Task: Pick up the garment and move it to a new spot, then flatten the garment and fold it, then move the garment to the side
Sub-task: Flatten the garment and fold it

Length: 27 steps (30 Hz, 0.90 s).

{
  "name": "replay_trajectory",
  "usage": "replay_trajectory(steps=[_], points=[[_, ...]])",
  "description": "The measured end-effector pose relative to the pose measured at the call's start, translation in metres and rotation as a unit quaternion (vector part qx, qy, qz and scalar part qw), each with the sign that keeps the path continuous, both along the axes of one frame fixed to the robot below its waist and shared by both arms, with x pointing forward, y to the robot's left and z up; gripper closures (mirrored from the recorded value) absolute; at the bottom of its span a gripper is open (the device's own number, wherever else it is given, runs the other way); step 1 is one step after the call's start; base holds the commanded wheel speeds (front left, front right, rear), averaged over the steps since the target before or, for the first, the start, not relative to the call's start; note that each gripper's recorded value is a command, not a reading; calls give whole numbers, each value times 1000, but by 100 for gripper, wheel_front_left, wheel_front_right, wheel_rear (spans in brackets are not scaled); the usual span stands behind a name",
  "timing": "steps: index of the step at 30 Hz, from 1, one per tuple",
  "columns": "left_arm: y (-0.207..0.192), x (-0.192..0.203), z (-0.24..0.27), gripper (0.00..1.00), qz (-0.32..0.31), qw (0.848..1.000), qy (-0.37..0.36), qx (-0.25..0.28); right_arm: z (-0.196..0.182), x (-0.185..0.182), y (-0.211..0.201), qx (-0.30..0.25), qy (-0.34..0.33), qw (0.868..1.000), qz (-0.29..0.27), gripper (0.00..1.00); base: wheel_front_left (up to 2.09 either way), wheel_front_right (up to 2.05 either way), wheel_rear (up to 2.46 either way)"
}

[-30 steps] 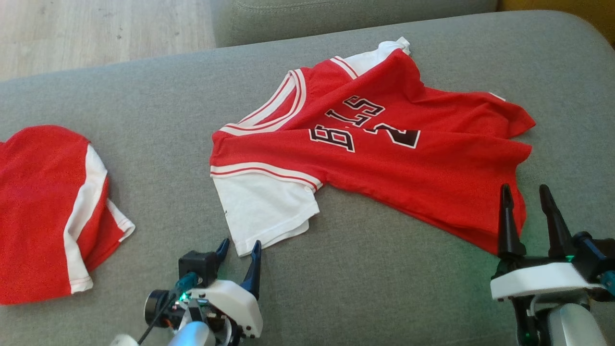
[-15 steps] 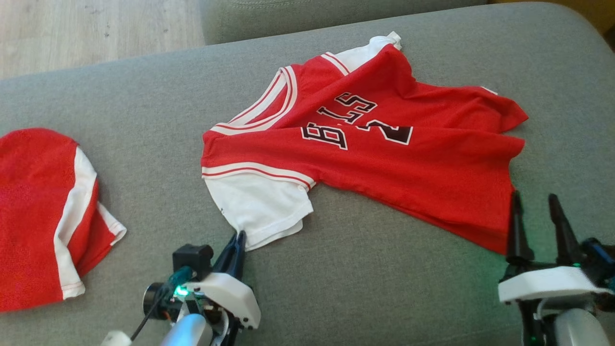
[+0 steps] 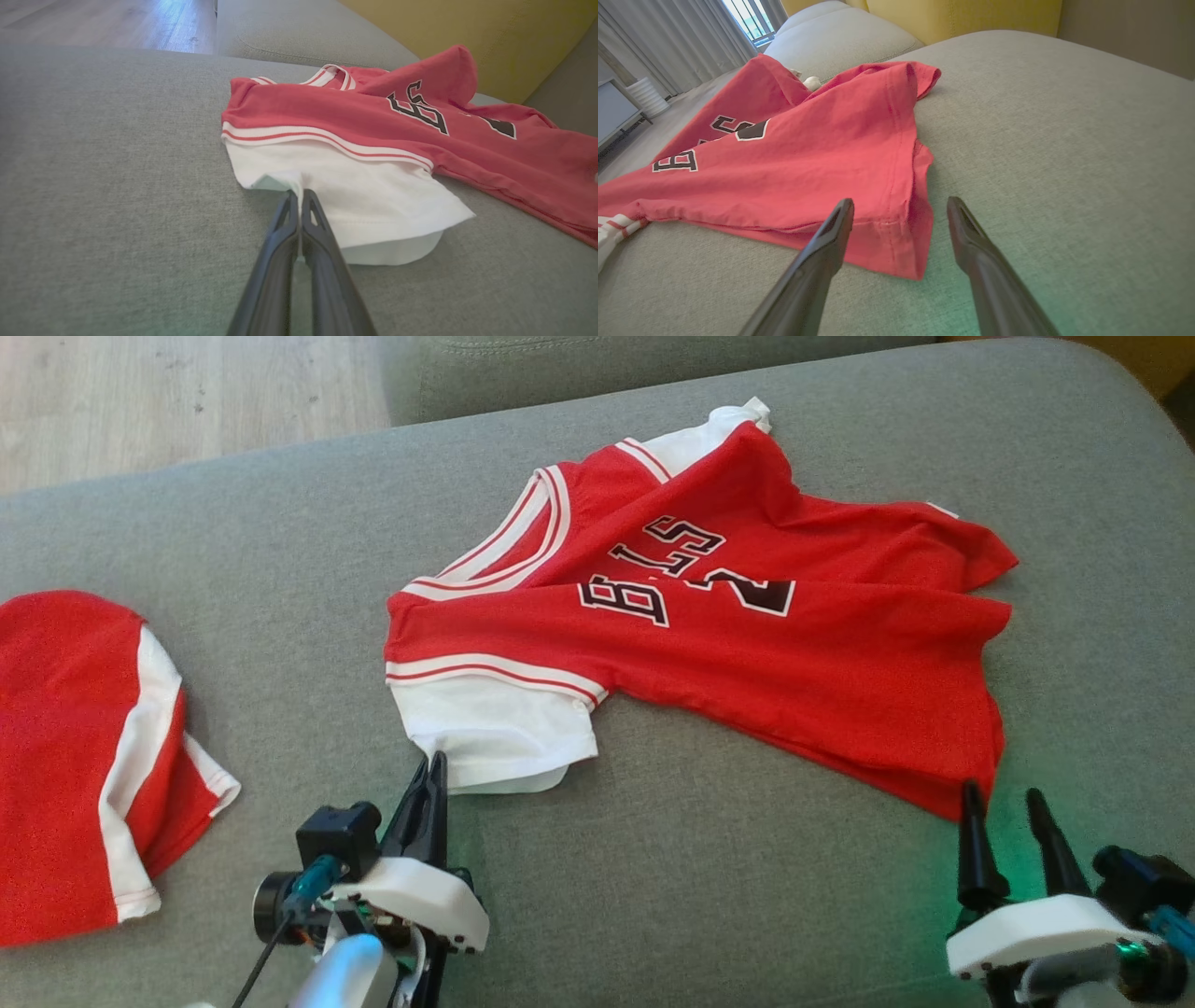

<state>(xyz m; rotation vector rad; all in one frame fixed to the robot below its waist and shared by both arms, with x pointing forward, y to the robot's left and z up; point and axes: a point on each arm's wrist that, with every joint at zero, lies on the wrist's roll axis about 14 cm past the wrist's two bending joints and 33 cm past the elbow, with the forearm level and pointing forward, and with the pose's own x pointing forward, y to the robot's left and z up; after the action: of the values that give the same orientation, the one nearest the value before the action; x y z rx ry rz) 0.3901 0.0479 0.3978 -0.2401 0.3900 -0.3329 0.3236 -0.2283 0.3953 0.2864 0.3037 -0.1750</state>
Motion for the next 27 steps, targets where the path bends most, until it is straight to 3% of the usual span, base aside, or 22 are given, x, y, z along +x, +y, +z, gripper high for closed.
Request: replay_trajectory(steps=[17, 19, 20, 27], points=[[8, -2, -6, 100, 11, 1000, 9, 3, -20, 9, 17, 29, 34, 999, 18, 0, 0, 0, 0], [9, -1, -6, 100, 12, 1000, 6, 2, -21, 9, 18, 29, 35, 999, 20, 75, 0, 0, 0], [9, -1, -6, 100, 14, 1000, 7, 2, -21, 9, 20, 30, 35, 999, 23, 100, 0, 0, 0], [10, 5, 1, 100, 21, 1000, -4, -5, -7, 17, 25, 15, 11, 999, 39, 100, 0, 0, 0]])
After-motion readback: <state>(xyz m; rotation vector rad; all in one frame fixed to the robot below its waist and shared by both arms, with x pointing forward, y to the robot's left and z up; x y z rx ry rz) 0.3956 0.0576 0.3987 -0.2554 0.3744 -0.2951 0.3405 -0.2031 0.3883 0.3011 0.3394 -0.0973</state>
